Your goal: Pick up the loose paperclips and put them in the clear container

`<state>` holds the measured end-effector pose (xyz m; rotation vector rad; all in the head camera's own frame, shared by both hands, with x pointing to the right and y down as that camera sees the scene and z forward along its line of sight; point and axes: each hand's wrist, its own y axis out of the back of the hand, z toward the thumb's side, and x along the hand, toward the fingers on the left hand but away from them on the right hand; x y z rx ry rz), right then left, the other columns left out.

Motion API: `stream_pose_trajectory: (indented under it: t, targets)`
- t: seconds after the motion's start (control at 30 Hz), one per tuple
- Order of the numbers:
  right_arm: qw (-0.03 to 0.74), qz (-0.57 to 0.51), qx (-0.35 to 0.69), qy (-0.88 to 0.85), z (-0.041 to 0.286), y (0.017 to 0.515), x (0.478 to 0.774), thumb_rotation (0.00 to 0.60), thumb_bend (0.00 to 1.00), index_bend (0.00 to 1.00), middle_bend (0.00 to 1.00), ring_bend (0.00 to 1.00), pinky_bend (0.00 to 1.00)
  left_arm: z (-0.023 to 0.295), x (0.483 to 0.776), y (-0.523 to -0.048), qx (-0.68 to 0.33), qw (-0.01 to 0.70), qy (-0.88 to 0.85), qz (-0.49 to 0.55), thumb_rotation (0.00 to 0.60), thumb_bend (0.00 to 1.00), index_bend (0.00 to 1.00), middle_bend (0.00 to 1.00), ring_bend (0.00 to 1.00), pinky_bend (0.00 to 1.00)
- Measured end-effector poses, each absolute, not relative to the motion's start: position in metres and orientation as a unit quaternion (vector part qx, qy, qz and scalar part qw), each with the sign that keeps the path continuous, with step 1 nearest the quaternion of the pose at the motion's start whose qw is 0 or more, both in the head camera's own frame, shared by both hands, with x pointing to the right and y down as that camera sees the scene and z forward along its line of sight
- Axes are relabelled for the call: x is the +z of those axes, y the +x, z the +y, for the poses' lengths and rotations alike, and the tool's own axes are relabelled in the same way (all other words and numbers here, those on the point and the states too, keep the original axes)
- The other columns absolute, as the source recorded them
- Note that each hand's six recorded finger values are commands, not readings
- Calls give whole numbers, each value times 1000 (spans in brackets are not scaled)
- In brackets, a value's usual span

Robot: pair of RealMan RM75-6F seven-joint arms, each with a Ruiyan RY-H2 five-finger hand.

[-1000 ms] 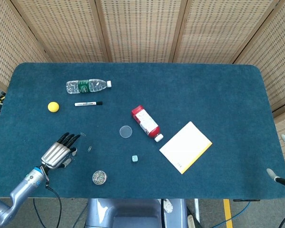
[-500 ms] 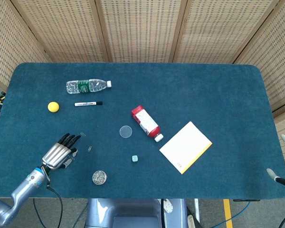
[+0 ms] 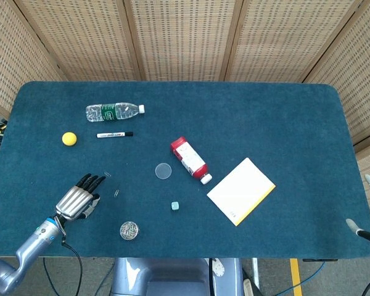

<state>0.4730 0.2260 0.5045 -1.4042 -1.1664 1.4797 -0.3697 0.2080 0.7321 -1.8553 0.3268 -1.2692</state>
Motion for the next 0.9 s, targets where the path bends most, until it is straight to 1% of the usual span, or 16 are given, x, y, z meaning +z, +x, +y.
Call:
stream_pose_trajectory:
  t: [0.3,0.6,0.77,0.9]
  targets:
    - [386,-458,581,-551,226,473,504,600,0,0,0,0,0,207,730,-370,-504,421,-742,136,600,408,650,0,0,0]
    - [386,-459,580,-552,226,473,504,600,0,0,0,0,0,201,715,-365,-482,431,-746,160,600,411,668,0,0,0]
    - [386,-460,579,-551,226,473,503,600,0,0,0,0,0,205,689,-346,-433,447,-763,176,600,412,667,0,0,0]
    - [386,-461,579,-551,226,473,502,600,0,0,0,0,0,220,670,-320,-389,448,-787,167,600,412,667,0,0,0]
